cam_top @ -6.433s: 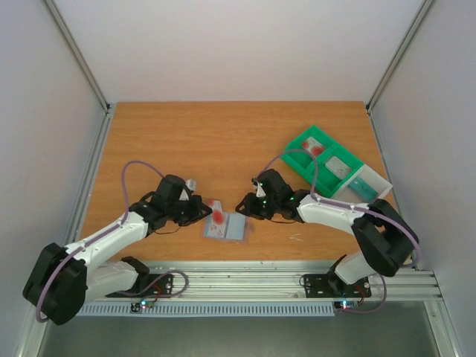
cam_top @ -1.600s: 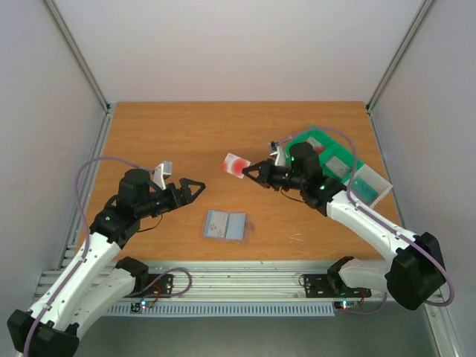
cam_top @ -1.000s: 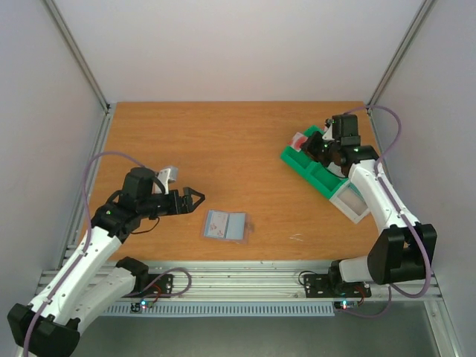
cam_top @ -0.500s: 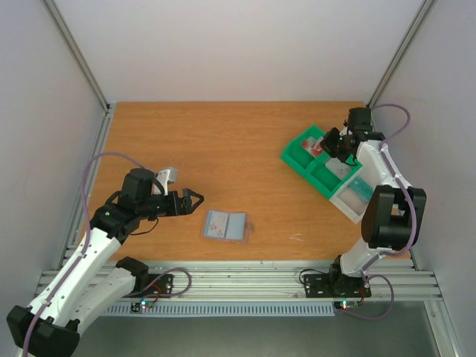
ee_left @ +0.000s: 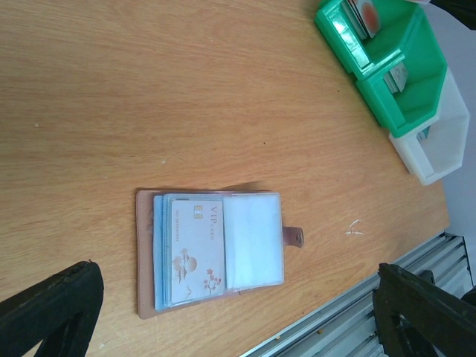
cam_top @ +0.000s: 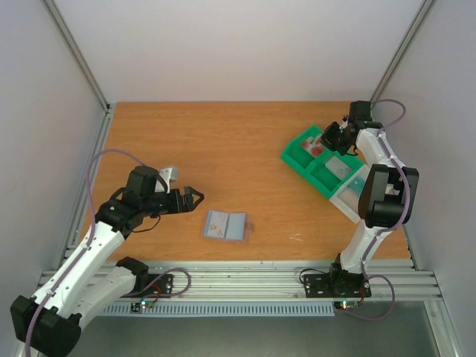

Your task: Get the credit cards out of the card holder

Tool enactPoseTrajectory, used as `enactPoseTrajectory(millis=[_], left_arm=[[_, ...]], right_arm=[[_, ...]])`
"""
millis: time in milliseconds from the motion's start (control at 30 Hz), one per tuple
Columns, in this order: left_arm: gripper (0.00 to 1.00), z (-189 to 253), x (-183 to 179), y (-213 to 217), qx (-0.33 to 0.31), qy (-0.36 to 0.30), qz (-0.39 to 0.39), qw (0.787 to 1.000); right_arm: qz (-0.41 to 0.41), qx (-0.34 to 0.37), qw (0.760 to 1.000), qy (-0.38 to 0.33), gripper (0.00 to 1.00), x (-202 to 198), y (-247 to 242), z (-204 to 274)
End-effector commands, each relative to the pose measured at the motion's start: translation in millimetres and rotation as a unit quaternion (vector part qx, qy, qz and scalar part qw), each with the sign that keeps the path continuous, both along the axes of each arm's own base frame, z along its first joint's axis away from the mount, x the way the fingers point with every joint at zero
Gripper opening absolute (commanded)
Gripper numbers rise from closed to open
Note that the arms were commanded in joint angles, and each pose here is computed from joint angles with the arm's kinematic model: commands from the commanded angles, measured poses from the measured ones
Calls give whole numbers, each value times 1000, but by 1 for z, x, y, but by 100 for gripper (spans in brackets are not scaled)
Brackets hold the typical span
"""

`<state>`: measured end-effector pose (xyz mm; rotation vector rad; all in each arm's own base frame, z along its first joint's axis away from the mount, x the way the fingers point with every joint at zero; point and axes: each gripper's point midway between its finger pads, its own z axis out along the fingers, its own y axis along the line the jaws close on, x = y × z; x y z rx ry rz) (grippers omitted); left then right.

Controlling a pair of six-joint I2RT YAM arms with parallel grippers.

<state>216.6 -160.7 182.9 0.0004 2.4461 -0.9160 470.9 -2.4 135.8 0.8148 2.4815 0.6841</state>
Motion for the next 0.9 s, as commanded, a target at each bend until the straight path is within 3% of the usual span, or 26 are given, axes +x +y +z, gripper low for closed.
enactPoseTrajectory(millis=[0,567,867], left_arm=[[99,22,15,-5,-11,-41,3,999],[99,18,21,-7,-2,-34,-1,999],[99,15,21,-7,-5,-31,3,999]], right_arm=[[7,9,1000,-4,1,13,-1,0],[10,32,999,1,1,38,1,-25],[6,10,1000,18,8,39,-6,-31]])
